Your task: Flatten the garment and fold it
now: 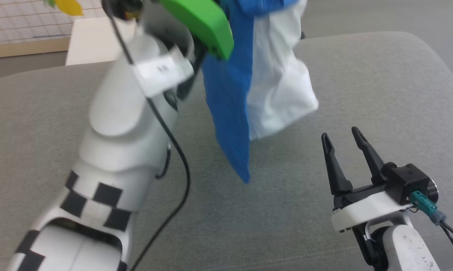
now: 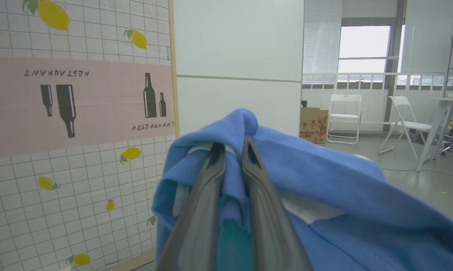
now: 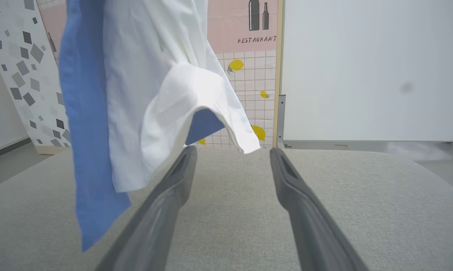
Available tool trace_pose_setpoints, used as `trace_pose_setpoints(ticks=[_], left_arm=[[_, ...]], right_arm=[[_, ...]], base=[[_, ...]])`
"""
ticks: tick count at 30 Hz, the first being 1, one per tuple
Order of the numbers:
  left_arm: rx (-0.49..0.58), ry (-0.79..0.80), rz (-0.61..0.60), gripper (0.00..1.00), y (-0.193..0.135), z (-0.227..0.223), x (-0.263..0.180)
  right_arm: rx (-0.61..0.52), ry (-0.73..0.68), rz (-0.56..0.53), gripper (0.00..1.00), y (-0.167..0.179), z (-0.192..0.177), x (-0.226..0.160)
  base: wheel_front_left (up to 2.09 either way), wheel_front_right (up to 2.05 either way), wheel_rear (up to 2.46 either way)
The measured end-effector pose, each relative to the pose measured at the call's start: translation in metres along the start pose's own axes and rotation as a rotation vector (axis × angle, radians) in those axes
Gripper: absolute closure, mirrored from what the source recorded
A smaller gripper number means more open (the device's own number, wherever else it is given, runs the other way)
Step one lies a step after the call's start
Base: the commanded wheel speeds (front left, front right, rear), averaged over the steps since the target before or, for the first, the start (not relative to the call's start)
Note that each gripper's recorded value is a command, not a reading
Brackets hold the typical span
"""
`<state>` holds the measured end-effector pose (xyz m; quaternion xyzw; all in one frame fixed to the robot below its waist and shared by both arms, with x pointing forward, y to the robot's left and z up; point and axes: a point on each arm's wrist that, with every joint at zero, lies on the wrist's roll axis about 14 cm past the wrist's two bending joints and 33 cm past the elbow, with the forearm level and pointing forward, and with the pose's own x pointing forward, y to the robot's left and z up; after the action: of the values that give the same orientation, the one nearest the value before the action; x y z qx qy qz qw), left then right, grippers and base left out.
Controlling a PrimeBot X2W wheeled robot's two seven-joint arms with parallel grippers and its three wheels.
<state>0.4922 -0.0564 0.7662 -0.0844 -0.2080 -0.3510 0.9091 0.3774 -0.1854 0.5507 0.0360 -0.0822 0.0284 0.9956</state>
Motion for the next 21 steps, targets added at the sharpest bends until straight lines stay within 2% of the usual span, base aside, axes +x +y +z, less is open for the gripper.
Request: trace_pose_setpoints(ticks=[4, 9, 12, 15, 16, 17, 21], left_arm=[[-0.051, 0.251, -0.018, 1.0, -0.018, -0.094, -0.018], [-0.093, 0.753, -0.059, 1.0, -0.045, -0.234, -0.095], [-0.121, 1.006, -0.089, 1.0, -0.056, -0.286, -0.145], [-0.146, 1.164, -0.103, 1.0, -0.06, -0.312, -0.176], [-0.154, 1.183, -0.104, 0.53, -0.06, -0.315, -0.18], [-0.166, 1.18, -0.098, 0.0, -0.059, -0.315, -0.179], [-0.214, 1.052, -0.047, 0.0, -0.052, -0.302, -0.161]], right_arm=[[-0.008, 0.008, -0.039, 0.0, -0.012, -0.001, -0.008], [-0.015, 0.028, -0.092, 0.0, -0.029, -0.005, -0.016], [-0.013, 0.044, -0.112, 0.0, -0.035, -0.011, -0.018], [-0.015, 0.063, -0.126, 0.0, -0.04, -0.017, -0.018], [-0.015, 0.067, -0.128, 0.0, -0.04, -0.019, -0.018], [-0.015, 0.07, -0.128, 0.0, -0.04, -0.021, -0.017], [-0.009, 0.075, -0.11, 0.0, -0.035, -0.024, -0.012]], base=[[0.0, 0.0, 0.0], [0.0, 0.0, 0.0], [0.0, 0.0, 0.0], [0.0, 0.0, 0.0], [0.0, 0.0, 0.0], [0.0, 0.0, 0.0], [0.0, 0.0, 0.0]])
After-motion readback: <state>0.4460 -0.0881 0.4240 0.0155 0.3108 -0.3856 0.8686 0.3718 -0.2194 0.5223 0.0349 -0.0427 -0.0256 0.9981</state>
